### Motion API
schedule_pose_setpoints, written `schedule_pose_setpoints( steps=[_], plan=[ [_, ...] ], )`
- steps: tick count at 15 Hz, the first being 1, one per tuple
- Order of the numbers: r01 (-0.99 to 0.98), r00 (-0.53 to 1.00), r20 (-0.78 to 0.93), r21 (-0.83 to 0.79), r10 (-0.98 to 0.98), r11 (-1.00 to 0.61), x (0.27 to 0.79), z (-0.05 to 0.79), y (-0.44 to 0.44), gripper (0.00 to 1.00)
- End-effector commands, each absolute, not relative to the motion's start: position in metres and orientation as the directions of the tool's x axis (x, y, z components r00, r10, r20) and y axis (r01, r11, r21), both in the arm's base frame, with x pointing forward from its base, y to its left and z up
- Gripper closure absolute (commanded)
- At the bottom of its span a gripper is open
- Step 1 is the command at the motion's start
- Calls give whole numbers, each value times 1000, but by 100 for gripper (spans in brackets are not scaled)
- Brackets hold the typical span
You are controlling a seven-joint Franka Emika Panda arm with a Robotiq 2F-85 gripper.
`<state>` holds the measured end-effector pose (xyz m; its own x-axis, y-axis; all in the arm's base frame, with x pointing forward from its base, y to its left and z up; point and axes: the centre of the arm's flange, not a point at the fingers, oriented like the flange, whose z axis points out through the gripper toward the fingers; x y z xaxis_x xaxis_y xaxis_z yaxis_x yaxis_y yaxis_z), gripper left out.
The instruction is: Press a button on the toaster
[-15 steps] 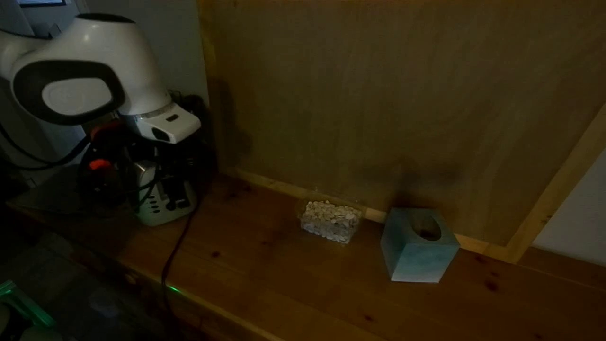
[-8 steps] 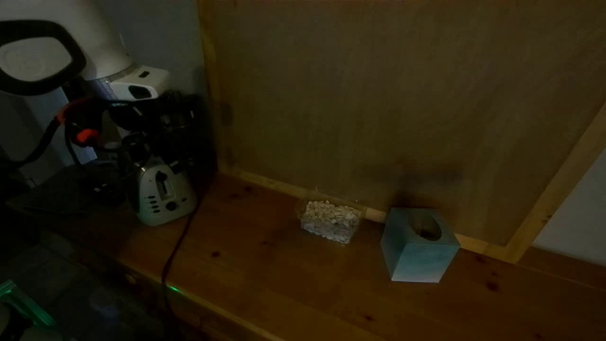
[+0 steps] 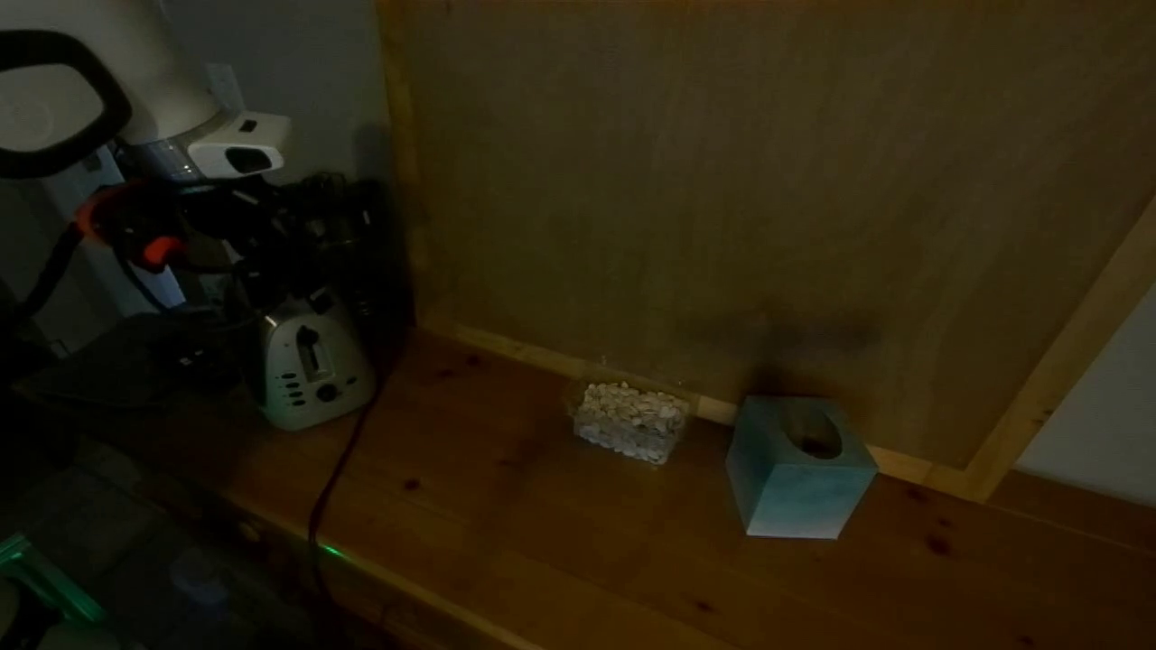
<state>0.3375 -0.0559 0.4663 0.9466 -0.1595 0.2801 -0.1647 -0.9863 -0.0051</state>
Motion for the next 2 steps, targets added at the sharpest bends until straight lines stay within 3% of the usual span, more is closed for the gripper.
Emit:
schedule_pose_setpoints(
  steps=[1, 2],
  plan=[
    [-163, 947, 280, -5, -158, -987, 337, 466, -56, 0],
    [-163, 947, 280, -5, -158, -987, 337, 466, -56, 0]
  ],
)
